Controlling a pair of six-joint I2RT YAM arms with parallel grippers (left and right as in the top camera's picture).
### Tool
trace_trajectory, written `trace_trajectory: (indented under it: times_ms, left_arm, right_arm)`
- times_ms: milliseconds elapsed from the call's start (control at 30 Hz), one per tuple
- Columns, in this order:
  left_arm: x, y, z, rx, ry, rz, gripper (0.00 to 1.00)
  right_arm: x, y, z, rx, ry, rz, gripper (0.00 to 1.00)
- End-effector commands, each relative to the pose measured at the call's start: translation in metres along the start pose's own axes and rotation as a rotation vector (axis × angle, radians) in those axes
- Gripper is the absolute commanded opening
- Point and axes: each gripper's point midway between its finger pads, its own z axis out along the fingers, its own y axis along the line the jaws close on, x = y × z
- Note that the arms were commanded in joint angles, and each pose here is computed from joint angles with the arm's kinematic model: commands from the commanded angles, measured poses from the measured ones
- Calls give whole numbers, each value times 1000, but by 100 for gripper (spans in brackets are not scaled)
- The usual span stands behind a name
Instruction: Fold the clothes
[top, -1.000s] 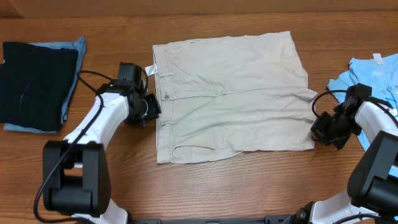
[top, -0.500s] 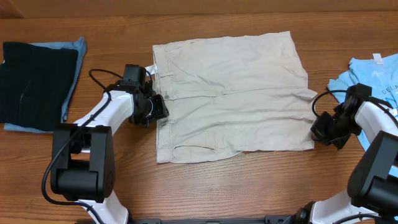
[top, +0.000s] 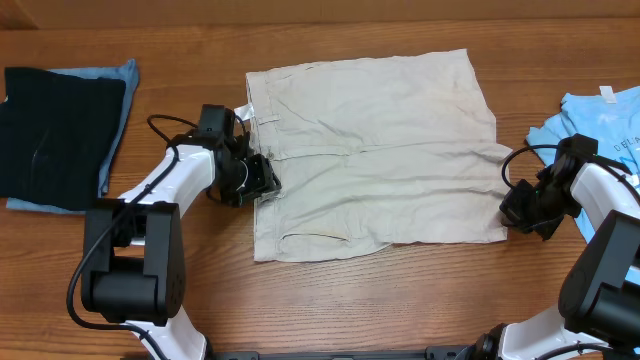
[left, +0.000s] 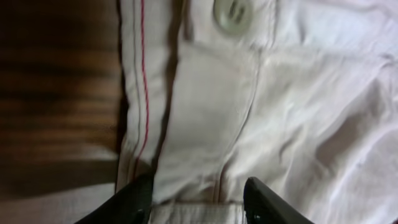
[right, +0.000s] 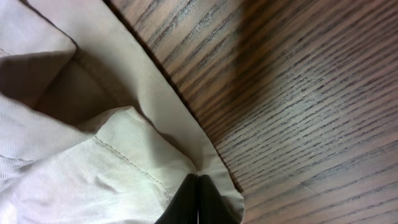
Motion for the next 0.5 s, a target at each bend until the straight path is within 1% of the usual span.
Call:
trace_trajectory:
  times_ms: [0,100,200,300,367,467]
  left_arm:
    - [11,-4,-3,3,54,2,57]
    - [18,7,-4,-56,77,-15,59]
    - [18,6,-4,-48,78,-11,59]
    - [20,-4,-4,9,91,-11,49]
    - [22,-10,-4,47,103,-12,48]
    - [21,-11,-4,51,103,-8,41]
  right_arm:
    - [-1,2,-3,0,-18,-7,4]
    - [-1,2,-3,0,-18,-7,4]
    - [-1,1,-3,0,-19,-7,4]
    - [-1,2,-3,0,-18,-7,4]
    - [-1,2,-3,0,-18,-7,4]
    - [-1,2,-3,0,-18,-7,4]
